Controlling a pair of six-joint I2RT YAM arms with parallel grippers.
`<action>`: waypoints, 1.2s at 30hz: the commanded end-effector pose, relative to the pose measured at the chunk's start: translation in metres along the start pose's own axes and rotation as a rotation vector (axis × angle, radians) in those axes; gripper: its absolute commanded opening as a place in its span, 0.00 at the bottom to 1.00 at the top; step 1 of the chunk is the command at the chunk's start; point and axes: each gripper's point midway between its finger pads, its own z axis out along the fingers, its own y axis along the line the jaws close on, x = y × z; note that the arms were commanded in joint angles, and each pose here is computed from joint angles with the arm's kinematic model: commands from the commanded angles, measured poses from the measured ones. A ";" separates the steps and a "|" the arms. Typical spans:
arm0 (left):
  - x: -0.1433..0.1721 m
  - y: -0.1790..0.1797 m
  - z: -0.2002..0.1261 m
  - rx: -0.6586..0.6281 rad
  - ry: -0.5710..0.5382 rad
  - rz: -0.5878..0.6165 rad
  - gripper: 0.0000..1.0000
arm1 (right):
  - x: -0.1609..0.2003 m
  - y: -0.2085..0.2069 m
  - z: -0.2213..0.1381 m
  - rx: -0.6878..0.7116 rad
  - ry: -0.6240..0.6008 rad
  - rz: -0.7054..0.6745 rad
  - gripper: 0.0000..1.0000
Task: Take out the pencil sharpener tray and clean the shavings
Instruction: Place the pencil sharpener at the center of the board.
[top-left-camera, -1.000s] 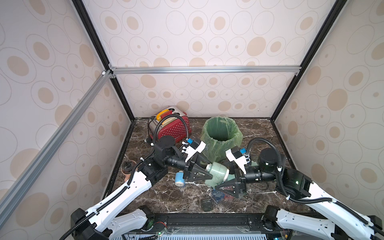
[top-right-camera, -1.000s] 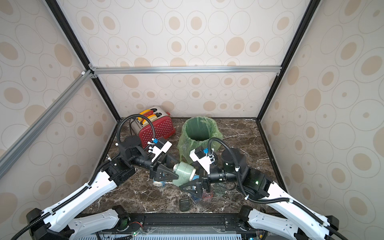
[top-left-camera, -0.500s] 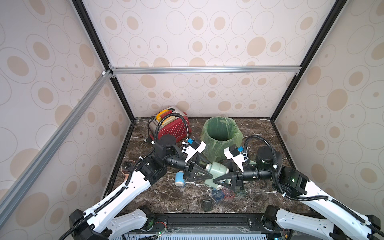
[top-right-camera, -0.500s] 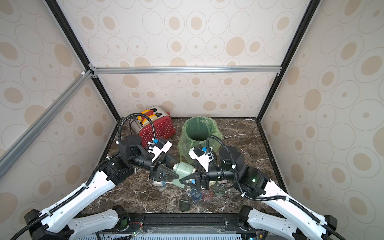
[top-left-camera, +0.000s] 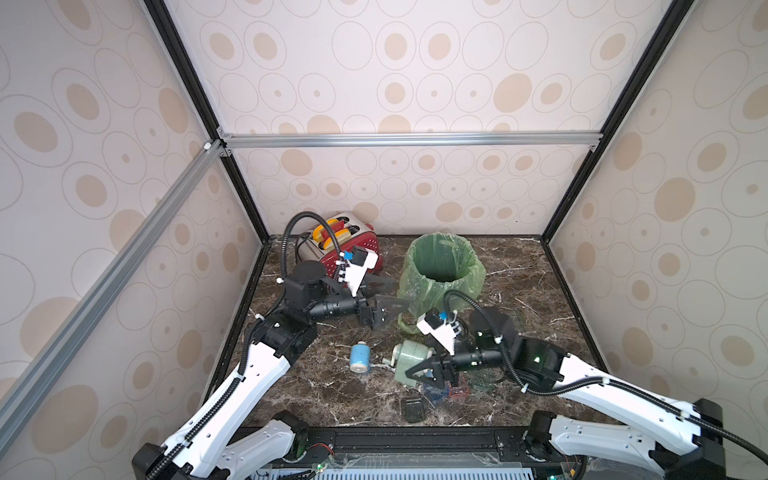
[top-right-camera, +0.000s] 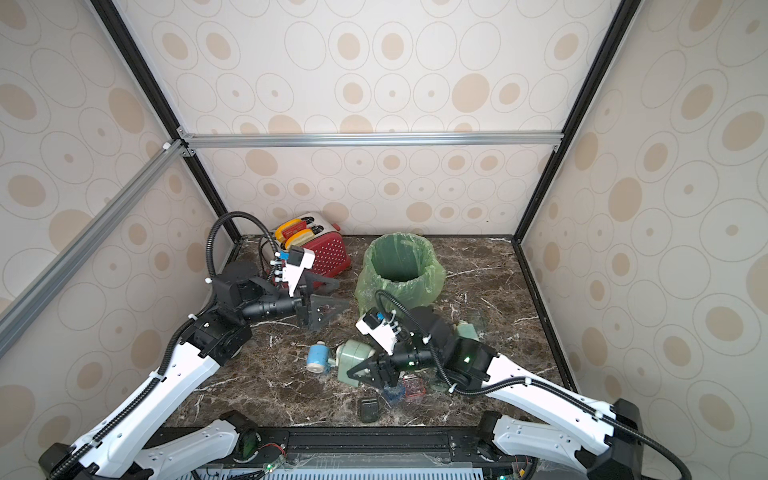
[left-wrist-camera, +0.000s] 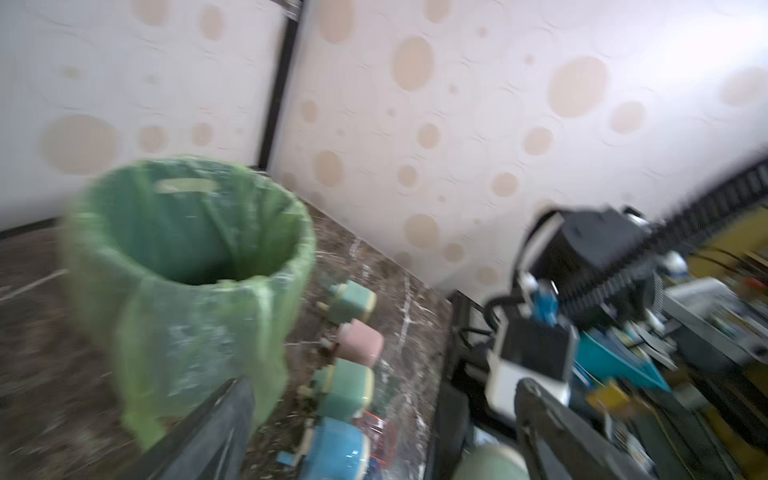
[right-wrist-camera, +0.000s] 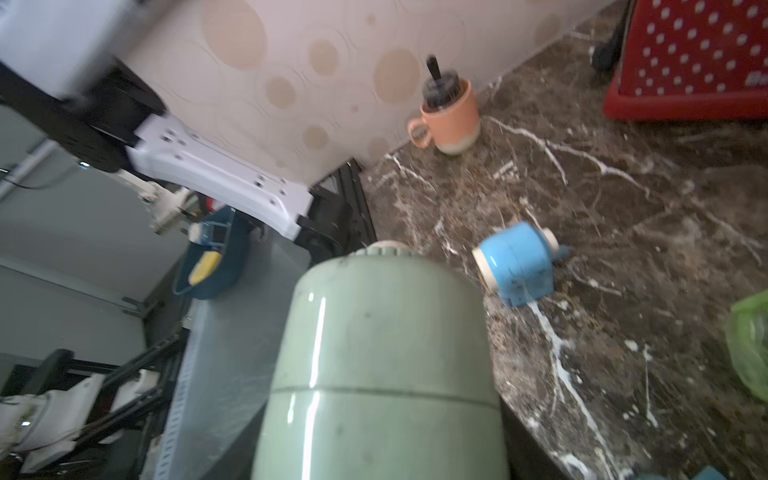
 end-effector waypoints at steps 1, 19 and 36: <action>-0.019 0.061 -0.027 -0.292 -0.115 -0.140 0.99 | -0.002 -0.027 0.024 0.220 -0.032 -0.102 0.29; -0.004 0.115 -0.069 -0.469 -0.164 -0.268 0.99 | 0.061 -0.120 0.077 0.833 0.132 -0.079 0.37; -0.003 0.120 -0.067 -0.464 -0.176 -0.276 0.99 | 0.090 -0.122 0.082 0.808 0.268 -0.056 0.77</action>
